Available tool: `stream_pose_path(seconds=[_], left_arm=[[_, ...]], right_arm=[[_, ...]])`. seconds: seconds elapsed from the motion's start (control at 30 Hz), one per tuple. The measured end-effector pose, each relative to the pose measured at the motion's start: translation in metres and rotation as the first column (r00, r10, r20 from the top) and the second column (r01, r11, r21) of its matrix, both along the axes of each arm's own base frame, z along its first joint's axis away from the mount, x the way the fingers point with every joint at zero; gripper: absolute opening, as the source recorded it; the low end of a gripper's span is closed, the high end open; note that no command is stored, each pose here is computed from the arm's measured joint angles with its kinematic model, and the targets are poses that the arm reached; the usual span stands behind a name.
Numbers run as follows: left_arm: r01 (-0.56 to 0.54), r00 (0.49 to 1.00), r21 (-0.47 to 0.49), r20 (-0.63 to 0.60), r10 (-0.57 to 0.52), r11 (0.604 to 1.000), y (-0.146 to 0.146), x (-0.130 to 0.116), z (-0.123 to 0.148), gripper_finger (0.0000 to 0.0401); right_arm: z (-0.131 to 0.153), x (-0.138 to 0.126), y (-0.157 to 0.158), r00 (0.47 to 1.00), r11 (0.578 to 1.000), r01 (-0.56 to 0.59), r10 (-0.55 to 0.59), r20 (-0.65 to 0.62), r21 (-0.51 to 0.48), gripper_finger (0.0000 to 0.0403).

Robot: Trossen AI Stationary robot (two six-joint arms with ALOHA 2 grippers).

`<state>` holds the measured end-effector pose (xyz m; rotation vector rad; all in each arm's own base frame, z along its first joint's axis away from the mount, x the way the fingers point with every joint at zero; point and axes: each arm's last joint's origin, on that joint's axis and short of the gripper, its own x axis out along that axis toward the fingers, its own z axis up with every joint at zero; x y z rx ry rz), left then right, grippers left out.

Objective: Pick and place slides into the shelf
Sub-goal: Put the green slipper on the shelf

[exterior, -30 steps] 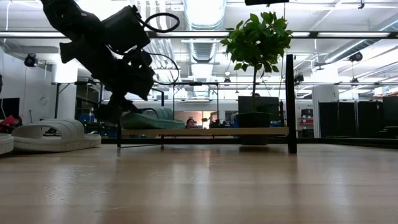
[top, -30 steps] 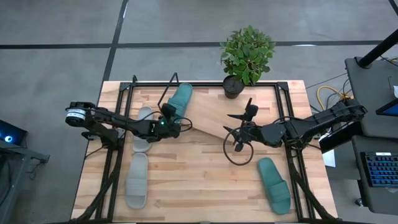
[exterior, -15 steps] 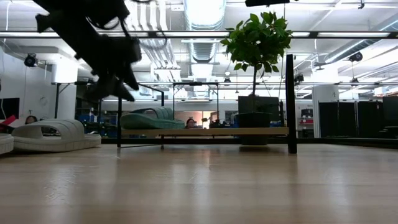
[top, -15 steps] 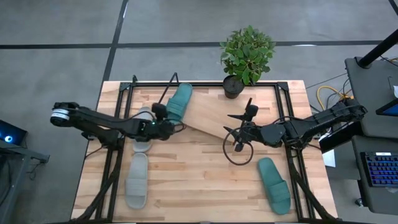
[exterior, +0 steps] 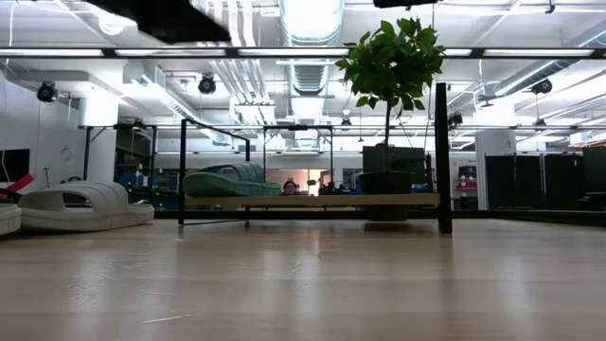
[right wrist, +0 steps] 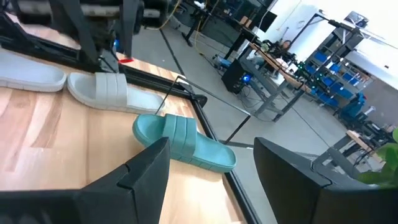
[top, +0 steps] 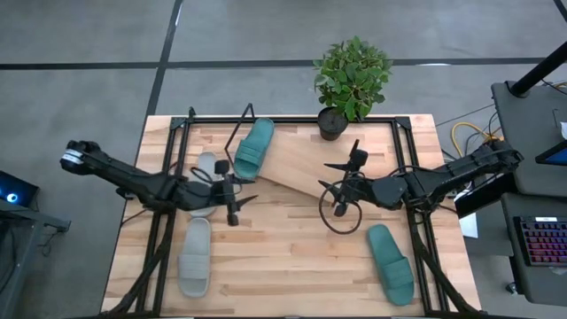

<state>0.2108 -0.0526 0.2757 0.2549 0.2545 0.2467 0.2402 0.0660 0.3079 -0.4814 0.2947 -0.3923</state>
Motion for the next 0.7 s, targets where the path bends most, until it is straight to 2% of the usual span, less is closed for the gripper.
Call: stream_pose_path(seconds=[0.1, 0.2, 0.33, 0.43, 0.5, 0.57, 0.63, 0.7], left_arm=[[0.008, 0.998, -0.082, 0.068, -0.002, 0.997, -0.002, -0.003, 0.007, 0.0159], [0.013, 0.995, -0.101, 0.102, -0.003, 0.995, -0.002, -0.005, 0.010, 0.0132], [0.052, 0.994, -0.079, 0.097, -0.044, 0.996, -0.003, -0.005, 0.010, 0.0074], [0.135, 0.987, -0.076, 0.101, -0.127, 0.988, -0.006, -0.004, 0.013, 0.0020], [0.218, 0.970, -0.092, 0.126, -0.206, 0.971, -0.009, -0.004, 0.015, 0.0007], [0.328, 0.938, -0.107, 0.154, -0.311, 0.939, -0.012, -0.003, 0.018, 0.0012], [0.425, 0.899, -0.117, 0.169, -0.404, 0.897, -0.015, -0.004, 0.019, 0.0015], [0.460, 0.881, -0.120, 0.188, -0.435, 0.880, -0.016, -0.004, 0.019, 0.0015]], right_arm=[[0.004, -0.006, 0.013, 0.998, 0.998, -0.064, 0.064, -0.001, -0.022, 0.0213], [0.013, -0.014, 0.031, 0.990, 0.990, -0.141, 0.141, 0.024, -0.007, 0.0204], [0.016, -0.031, 0.058, 0.968, 0.966, -0.251, 0.251, 0.010, 0.054, 0.0195], [0.019, -0.046, 0.076, 0.945, 0.939, -0.325, 0.327, -0.001, 0.113, 0.0190], [0.018, -0.055, 0.086, 0.928, 0.921, -0.366, 0.372, -0.023, 0.136, 0.0188], [0.015, -0.065, 0.095, 0.909, 0.904, -0.401, 0.413, -0.058, 0.149, 0.0187], [0.010, -0.075, 0.099, 0.883, 0.893, -0.434, 0.448, -0.137, 0.120, 0.0187], [0.003, -0.085, 0.102, 0.849, 0.879, -0.467, 0.475, -0.231, 0.094, 0.0187]])
